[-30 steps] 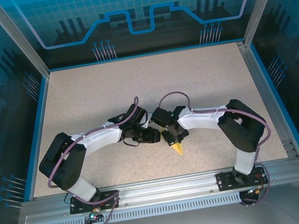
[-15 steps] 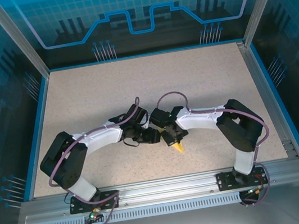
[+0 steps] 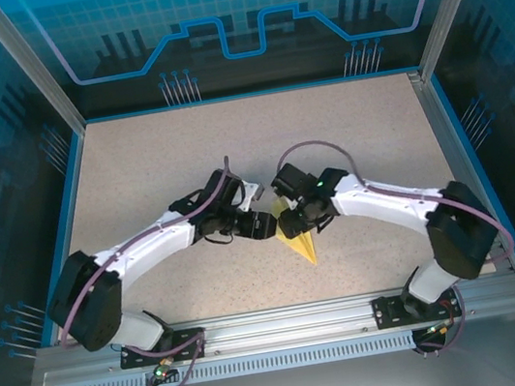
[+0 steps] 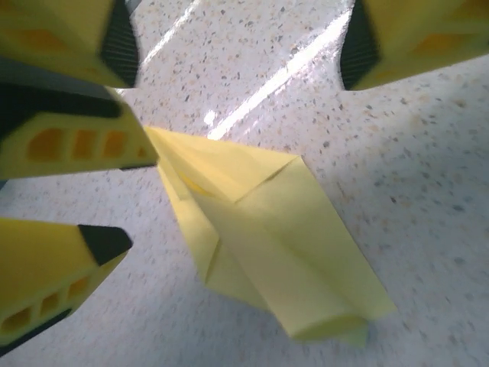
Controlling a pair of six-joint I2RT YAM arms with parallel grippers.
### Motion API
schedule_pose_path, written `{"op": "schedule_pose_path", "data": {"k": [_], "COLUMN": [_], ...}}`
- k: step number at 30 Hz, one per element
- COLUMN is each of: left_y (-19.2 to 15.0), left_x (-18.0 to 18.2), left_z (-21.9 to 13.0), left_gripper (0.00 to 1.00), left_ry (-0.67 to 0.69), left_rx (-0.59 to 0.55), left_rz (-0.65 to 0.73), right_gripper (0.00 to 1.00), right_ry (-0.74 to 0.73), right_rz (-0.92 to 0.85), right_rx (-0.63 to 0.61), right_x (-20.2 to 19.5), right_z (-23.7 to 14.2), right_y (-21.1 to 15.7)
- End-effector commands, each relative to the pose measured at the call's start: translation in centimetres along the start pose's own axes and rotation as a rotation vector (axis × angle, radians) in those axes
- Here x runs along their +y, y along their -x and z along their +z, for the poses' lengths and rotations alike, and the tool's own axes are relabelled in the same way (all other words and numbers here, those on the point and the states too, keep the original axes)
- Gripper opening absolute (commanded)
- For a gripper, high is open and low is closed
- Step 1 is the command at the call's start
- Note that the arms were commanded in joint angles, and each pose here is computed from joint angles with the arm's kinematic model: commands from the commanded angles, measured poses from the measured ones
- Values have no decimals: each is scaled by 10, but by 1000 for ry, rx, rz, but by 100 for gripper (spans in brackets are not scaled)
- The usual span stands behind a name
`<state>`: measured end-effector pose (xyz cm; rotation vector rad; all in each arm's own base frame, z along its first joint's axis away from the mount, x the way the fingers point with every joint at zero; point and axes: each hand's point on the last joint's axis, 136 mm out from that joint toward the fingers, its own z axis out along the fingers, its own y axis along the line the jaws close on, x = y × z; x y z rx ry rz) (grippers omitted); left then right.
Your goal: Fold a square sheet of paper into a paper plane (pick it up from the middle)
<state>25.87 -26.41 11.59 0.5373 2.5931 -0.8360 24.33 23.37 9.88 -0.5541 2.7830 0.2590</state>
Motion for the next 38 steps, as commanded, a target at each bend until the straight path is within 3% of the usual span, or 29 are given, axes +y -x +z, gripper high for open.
{"op": "schedule_pose_path", "data": {"k": [1, 5, 10, 14, 19, 24, 38], "left_y": [20, 42, 57, 51, 49, 41, 51], "left_x": [21, 55, 119, 167, 208, 243, 251], "left_z": [-20, -37, -69, -97, -127, -125, -107], "left_gripper": [86, 99, 99, 99, 99, 99, 99], "left_ry": [79, 229, 473, 615, 703, 746, 719], "left_rx": [-101, -236, -406, -501, -591, -607, -615], "left_rz": [45, 58, 28, -38, -113, -161, -111], "right_gripper": [60, 74, 88, 99, 99, 99, 99], "right_ry": [55, 100, -10, -208, -274, -335, -295], "right_rz": [-100, -116, -64, -20, 113, 117, 165], "right_rx": [-67, -264, -472, -576, -653, -697, -783], "right_x": [-9, -35, -94, -151, -200, -223, -241], "right_z": [-26, -34, -40, -43, -45, -35, -26], "right_y": [14, 41, 61, 62, 59, 54, 60]}}
